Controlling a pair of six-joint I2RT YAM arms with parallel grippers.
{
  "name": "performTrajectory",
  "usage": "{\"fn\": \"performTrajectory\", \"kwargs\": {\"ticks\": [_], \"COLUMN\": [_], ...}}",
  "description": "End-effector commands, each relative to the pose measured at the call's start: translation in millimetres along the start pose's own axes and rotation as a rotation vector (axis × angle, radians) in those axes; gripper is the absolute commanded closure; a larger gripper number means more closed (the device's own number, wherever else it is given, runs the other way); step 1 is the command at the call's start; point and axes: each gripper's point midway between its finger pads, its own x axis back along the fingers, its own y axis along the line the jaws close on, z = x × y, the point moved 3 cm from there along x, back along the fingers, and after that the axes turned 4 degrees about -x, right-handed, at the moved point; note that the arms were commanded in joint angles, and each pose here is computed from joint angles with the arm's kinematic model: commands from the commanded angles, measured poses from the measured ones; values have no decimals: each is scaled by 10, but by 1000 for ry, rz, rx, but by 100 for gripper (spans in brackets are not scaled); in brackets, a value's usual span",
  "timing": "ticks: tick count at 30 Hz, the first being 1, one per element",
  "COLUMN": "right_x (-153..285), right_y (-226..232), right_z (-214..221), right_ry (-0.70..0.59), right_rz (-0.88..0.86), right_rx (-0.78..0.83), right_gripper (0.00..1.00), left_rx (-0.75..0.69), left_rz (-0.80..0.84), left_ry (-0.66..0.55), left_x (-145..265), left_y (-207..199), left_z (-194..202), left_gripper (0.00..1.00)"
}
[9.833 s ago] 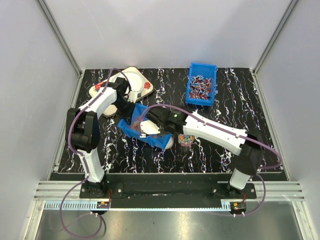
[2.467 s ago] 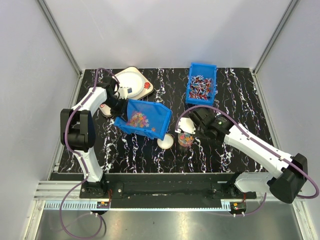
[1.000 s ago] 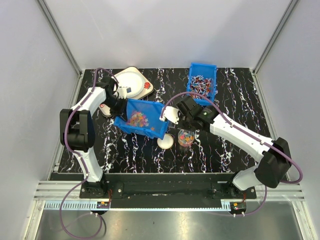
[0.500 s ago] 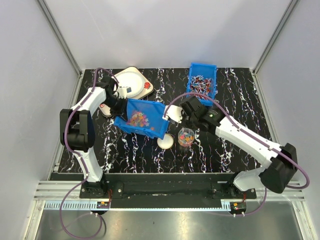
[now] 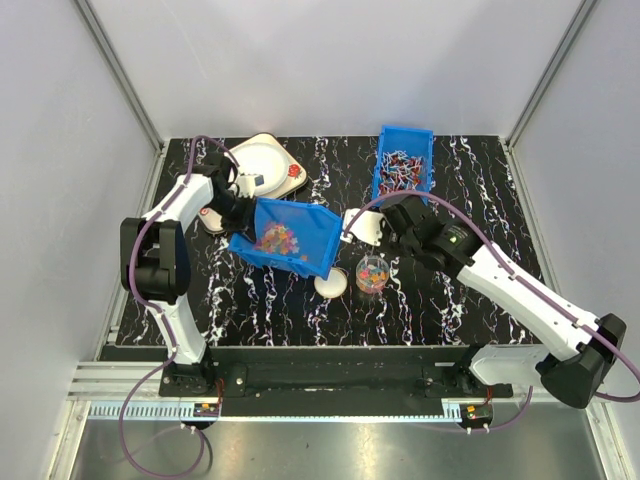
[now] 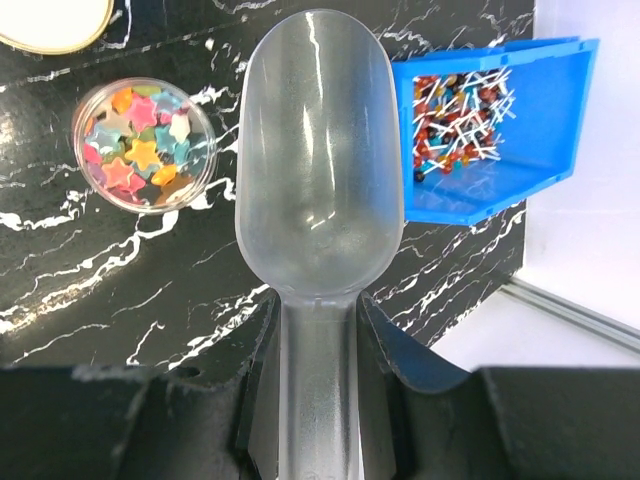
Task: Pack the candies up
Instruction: Scoop the fake candies from the storage box.
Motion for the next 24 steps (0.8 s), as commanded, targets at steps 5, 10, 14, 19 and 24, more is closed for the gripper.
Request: {"fn": "performTrajectory", "kwargs": {"ticks": [5, 10, 14, 19, 24], "right_x": [172, 174, 172, 160, 198], "right_y": [-108, -102, -96, -98, -111], "right_z": [-282, -296, -334, -317, -364], "right_ry": [-142, -150, -167, -156, -176], "right_rz": [10, 5, -3, 0, -9], "right_rx": [-43, -51, -64, -57, -59], "right_gripper": [100, 100, 100, 100, 100], "left_rx": [22, -35, -17, 23, 19], "left_rz": [186, 295, 358, 290, 293], "left_ry": [133, 311, 322, 331, 305], "left_x": [4, 252, 211, 19, 66], "left_y": [-214, -302, -354, -227, -260], "left_z": [106, 337, 381, 472, 422], "left_gripper": [100, 100, 100, 100, 100]}}
